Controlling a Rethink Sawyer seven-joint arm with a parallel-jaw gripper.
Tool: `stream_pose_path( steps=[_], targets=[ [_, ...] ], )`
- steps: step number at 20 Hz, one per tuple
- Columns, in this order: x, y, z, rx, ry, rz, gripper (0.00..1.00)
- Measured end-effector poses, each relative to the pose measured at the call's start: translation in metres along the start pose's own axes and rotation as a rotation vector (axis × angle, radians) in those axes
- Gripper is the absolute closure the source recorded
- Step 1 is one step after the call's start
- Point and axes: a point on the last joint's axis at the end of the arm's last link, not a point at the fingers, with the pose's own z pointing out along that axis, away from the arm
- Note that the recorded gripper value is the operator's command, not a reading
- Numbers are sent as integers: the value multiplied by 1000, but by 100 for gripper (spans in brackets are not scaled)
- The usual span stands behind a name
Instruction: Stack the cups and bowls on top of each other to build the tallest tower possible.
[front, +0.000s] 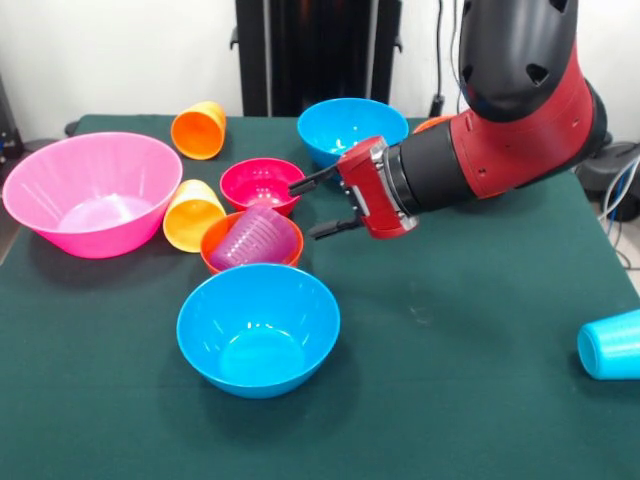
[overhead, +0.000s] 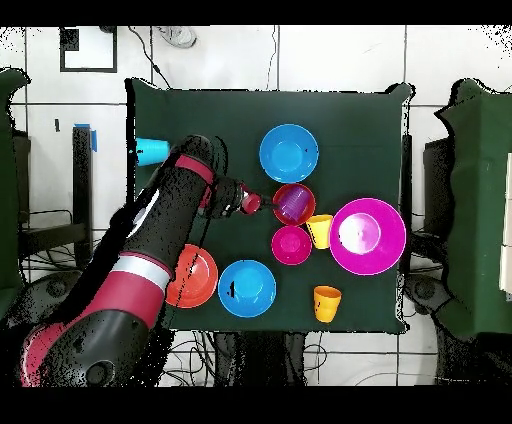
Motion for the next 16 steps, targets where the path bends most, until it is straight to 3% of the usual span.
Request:
stream_pose_path(
  steps=[10, 13, 14, 16],
  targets=[
    [-1, -5, 12, 37, -15, 2, 0],
    [-2, -3, 16, 30, -42, 16, 0],
    [-2, 0, 18, 9, -78, 45, 0],
    [-1, 4, 20, -15, -109, 75, 0]
  ],
)
